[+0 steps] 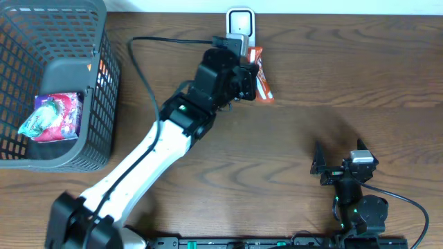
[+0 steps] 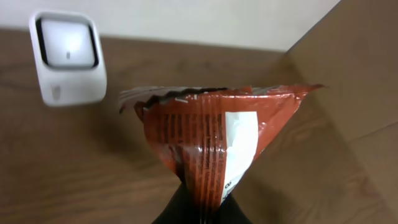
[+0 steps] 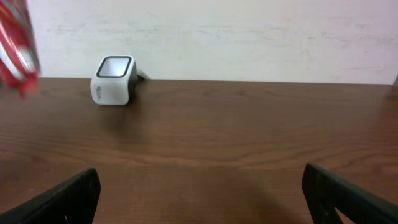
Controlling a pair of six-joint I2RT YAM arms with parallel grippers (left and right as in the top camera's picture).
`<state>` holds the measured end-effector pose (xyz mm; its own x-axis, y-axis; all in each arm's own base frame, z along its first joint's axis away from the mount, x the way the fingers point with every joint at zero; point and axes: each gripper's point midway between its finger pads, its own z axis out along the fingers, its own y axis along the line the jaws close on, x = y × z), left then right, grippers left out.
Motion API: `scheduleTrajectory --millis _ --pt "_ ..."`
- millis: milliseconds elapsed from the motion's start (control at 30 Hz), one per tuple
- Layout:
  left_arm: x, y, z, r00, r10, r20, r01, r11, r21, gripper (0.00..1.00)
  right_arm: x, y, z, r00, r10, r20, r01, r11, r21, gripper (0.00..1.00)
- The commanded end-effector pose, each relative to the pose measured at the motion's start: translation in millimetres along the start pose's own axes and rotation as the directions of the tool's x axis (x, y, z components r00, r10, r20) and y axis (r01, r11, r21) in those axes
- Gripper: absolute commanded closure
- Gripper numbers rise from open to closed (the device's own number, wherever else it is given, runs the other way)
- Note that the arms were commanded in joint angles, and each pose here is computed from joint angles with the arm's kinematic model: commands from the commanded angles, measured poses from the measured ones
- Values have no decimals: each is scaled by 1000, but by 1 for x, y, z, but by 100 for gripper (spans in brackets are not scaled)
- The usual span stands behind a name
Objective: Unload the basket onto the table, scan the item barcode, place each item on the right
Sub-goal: 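Lift the red-orange bar out and carry it toward the white scanner, then release the red-orange bar on the table near the scanner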
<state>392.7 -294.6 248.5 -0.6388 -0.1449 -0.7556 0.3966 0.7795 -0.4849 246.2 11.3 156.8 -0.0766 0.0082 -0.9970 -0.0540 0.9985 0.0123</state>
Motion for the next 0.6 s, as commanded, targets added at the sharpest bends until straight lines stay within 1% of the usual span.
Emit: scheduleTrajectory --millis 0,100,200,300,333,367,400,467,500,567 --pt "16 7 21 999 10 -50 -10 1000 -16 93 1 0 0 1000 -11 0 11 1000 2 1" --pt "38 14 42 995 22 -98 -25 999 -26 93 1 0 0 1000 -11 0 11 1000 2 1" --pt "67 28 66 978 119 -170 -127 991 -36 92 1 0 0 1000 -11 0 11 1000 2 1" --pt "90 44 81 958 170 -232 -186 981 -48 91 1 0 0 1000 -11 0 11 1000 2 1" --pt "96 49 85 953 173 -247 -192 980 -53 83 1 0 0 1000 -11 0 11 1000 2 1" --pt "99 53 87 952 169 -255 -190 980 -60 79 1 0 0 1000 -11 0 11 1000 2 1" --pt "101 57 89 952 166 -258 -190 979 -70 77 1 0 0 1000 -11 0 11 1000 2 1" --pt "96 67 89 956 166 -242 -199 973 -119 68 1 0 0 1000 -11 0 11 1000 2 1" --pt "92 71 89 959 166 -231 -201 970 -139 61 1 0 0 1000 -11 0 11 1000 2 1" --pt "81 76 87 966 164 -202 -197 968 -157 51 1 0 0 1000 -11 0 11 1000 2 1"
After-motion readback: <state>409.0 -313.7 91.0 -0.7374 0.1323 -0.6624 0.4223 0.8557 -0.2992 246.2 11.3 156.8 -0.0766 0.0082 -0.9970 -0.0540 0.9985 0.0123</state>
